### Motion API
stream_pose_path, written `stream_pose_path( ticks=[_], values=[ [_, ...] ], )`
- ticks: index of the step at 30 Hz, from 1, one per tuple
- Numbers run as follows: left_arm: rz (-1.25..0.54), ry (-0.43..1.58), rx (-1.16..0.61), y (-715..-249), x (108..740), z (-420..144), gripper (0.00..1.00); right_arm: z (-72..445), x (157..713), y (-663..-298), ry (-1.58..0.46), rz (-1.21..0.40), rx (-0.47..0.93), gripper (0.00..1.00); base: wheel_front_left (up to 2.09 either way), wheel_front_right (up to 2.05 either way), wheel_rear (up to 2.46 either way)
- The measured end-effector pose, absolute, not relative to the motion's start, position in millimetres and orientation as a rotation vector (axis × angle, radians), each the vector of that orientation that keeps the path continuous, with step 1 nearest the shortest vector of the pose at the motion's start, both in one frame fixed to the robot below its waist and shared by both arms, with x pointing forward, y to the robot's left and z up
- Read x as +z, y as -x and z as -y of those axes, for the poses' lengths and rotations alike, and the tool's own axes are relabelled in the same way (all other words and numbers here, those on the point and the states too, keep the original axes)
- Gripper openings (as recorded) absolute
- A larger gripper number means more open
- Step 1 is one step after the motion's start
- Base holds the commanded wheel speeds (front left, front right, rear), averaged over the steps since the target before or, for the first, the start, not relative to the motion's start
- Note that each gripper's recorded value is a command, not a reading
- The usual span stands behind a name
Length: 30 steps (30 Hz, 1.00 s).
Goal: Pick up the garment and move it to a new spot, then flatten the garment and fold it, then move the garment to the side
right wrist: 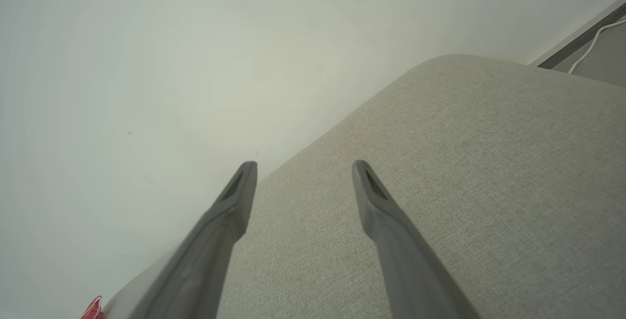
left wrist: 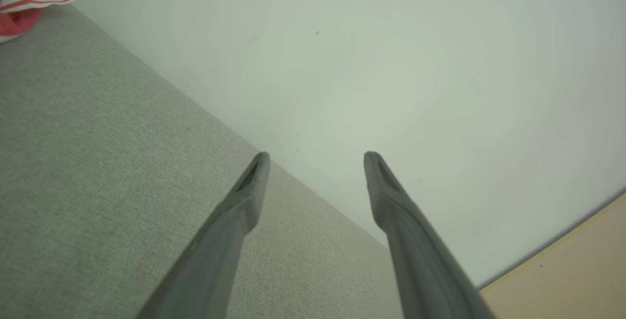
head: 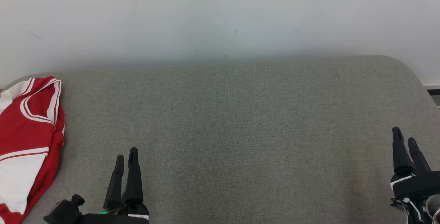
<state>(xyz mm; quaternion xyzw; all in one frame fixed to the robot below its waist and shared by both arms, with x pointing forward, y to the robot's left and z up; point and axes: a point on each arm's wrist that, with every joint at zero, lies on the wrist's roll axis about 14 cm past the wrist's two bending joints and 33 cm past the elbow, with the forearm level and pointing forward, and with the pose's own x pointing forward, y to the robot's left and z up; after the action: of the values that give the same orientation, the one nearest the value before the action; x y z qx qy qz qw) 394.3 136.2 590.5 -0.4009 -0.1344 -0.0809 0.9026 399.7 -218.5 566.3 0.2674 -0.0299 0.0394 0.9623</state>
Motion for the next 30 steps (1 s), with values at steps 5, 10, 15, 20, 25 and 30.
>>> stream_pose_path(
  ticks=[5, 10, 15, 20, 25, 30],
  values=[
    [0.277, 0.694, -0.175, -394.9, 590.0, -133.0, 1.00, 207.0, 569.3, -400.2, -0.459, 0.074, 0.108, 1.00, 0.00, 0.00, 0.00],
    [0.275, 0.570, -0.179, -395.9, 588.8, -130.6, 1.00, 198.9, 574.5, -400.0, -0.385, 0.100, 0.129, 1.00, 0.00, 0.00, 0.00],
    [0.267, 0.464, -0.182, -397.0, 585.2, -127.7, 1.00, 192.2, 576.7, -399.6, -0.322, 0.120, 0.142, 1.00, 0.00, 0.00, 0.00],
    [0.262, 0.383, -0.183, -397.7, 582.6, -125.7, 1.00, 184.4, 574.9, -398.8, -0.286, 0.125, 0.158, 1.00, 0.00, 0.00, 0.00],
    [0.271, 0.275, -0.172, -399.6, 583.6, -125.3, 1.00, 174.4, 569.4, -397.6, -0.249, 0.124, 0.180, 1.00, 0.00, 0.00, 0.00],
    [0.269, 0.232, -0.138, -401.5, 581.6, -131.7, 1.00, 168.9, 567.4, -396.7, -0.217, 0.130, 0.193, 1.00, 0.00, 0.00, 0.00]
  ],
)
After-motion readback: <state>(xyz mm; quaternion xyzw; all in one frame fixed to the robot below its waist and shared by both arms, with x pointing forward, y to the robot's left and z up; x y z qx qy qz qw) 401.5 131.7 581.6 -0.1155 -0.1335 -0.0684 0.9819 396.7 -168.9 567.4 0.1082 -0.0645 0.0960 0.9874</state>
